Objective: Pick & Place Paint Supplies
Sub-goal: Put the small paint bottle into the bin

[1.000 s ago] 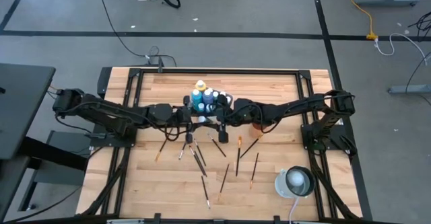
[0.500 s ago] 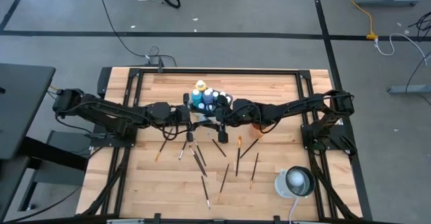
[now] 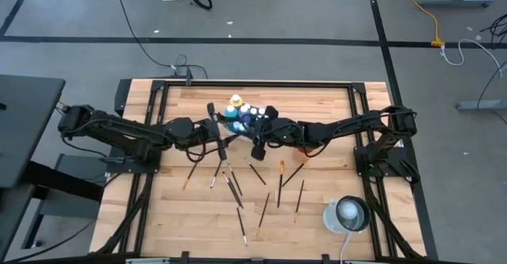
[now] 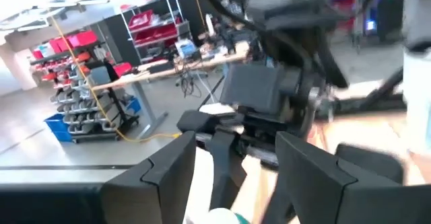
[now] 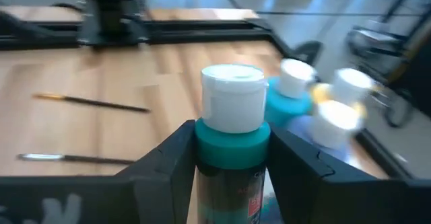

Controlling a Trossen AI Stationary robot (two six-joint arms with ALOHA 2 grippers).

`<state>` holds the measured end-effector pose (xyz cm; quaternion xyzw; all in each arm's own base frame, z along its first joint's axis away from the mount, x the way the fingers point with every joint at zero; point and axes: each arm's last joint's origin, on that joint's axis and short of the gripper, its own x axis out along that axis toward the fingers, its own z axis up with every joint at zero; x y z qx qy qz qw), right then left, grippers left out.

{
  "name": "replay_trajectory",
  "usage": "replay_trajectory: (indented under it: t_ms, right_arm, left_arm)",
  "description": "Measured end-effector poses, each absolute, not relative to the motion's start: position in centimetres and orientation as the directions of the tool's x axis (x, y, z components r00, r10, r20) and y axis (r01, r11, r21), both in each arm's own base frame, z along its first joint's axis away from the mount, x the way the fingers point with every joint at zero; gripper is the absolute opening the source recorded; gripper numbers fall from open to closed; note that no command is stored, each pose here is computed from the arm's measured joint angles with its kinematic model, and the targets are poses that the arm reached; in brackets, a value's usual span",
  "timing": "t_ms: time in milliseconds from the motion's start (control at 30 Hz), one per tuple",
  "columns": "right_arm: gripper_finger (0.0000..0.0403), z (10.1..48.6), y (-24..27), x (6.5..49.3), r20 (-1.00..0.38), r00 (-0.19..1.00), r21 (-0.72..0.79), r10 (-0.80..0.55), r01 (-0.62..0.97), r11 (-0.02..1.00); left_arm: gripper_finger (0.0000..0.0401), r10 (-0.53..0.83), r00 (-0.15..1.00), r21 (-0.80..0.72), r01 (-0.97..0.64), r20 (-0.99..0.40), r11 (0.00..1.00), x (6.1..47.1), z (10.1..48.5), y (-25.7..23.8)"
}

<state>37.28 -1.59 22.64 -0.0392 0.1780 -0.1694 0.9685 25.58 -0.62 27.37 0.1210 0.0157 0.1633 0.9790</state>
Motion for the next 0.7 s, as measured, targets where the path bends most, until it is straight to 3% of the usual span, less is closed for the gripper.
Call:
replay_trajectory:
  t_ms: [167,433,700]
  right_arm:
    - [0.0156,23.8,-2.0,36.4,-0.306,0.801,-0.161,-0.514,0.489,0.857]
    - [0.0159,19.3,-3.0,34.7,-0.377,0.697,-0.119,-0.61,0.617,0.778]
    - [0.0159,16.9,-4.8,33.8,-0.28,0.775,0.037,-0.566,0.598,0.801]
  left_arm:
    - [0.021,0.333,0.943,0.19,-0.329,0.011,0.925,24.4,28.3,-0.5]
    - [0.0202,0.354,0.935,0.222,-0.352,0.03,0.909,22.9,29.6,-0.3]
    - [0.0201,0.355,0.935,0.231,-0.347,0.005,0.909,22.9,29.3,-0.3]
